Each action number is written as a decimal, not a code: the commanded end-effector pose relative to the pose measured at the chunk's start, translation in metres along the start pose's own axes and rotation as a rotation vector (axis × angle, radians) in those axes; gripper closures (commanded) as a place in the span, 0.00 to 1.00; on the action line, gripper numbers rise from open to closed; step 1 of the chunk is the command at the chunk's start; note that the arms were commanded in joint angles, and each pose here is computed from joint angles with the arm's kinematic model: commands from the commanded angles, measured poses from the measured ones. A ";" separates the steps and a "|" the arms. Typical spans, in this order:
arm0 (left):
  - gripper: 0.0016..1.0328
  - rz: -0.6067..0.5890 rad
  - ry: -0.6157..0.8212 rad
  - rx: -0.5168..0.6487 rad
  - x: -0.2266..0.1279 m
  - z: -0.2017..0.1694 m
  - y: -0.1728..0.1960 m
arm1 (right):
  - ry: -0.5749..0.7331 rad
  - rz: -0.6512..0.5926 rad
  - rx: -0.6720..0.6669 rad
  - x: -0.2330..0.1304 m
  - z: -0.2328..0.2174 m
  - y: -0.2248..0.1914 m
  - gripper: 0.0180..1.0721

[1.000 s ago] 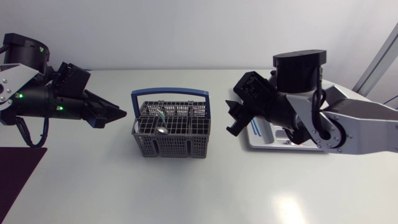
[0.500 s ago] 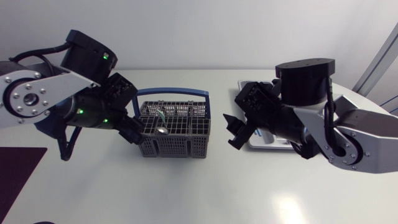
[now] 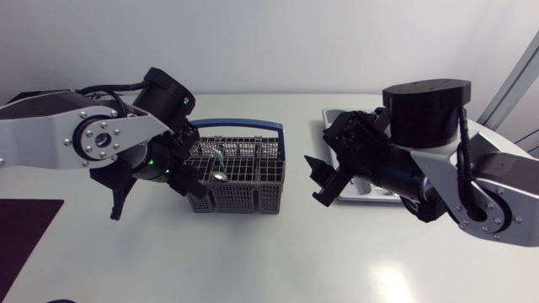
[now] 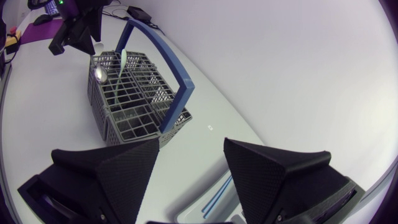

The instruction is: Unload the cutlery basket into the drawer organizer.

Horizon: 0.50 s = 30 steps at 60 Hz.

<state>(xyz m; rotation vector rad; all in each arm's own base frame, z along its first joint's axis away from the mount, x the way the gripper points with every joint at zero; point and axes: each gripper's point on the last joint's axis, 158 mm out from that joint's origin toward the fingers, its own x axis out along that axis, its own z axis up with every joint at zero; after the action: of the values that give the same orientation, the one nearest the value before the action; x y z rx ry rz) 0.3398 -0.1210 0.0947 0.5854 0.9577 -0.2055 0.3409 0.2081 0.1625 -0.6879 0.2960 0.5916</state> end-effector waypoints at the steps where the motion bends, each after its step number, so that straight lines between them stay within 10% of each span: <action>1: 0.72 0.014 -0.021 -0.032 0.000 0.011 0.001 | 0.017 0.013 0.021 -0.005 -0.008 0.008 0.28; 30: 0.94 0.058 -0.020 -0.037 0.014 0.013 -0.001 | 0.021 0.015 0.019 -0.010 -0.014 0.011 0.27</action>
<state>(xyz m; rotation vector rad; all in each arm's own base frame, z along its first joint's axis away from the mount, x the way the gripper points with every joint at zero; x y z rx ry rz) 0.3528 -0.1233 0.0865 0.5877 0.9366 -0.1589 0.3311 0.2041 0.1574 -0.6902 0.3068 0.5994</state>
